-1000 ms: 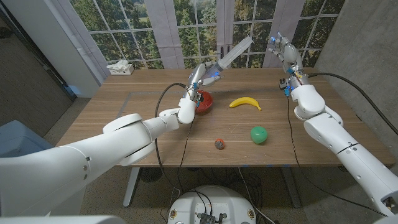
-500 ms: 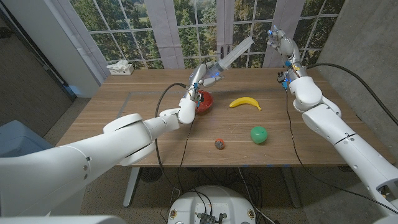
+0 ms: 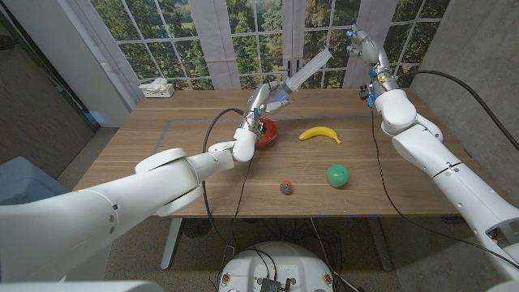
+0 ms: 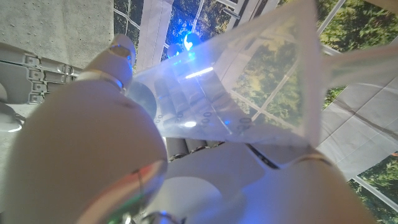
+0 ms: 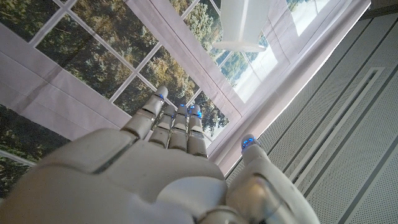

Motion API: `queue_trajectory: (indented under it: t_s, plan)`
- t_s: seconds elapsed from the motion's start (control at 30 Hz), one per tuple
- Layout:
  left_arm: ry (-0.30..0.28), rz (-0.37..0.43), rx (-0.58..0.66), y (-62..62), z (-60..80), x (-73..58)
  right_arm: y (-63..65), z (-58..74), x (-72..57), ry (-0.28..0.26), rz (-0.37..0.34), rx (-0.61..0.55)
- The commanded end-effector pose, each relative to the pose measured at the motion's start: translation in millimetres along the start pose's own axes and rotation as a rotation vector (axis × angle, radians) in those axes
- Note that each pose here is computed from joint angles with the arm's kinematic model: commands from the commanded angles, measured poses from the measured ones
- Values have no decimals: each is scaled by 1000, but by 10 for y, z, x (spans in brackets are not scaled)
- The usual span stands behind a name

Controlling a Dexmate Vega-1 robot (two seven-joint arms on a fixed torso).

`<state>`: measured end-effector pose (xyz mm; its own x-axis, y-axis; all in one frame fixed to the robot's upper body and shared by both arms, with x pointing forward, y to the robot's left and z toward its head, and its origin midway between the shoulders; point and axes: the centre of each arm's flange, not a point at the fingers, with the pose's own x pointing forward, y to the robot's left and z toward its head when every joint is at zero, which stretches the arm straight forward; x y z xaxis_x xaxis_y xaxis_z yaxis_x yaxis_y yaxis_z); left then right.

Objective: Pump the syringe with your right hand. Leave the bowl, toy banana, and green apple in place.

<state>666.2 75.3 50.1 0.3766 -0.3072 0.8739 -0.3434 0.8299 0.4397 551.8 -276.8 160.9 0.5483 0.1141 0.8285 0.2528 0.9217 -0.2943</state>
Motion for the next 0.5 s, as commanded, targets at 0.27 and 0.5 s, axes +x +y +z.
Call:
queue_trajectory:
  t_s: [0.27,0.5]
  plan:
    - [-16,-7,2,-14,26,-1,96,161,316,-15,26,-142]
    - [-22,-14,5,-20,42,20,123,176,409,-10,35,-189]
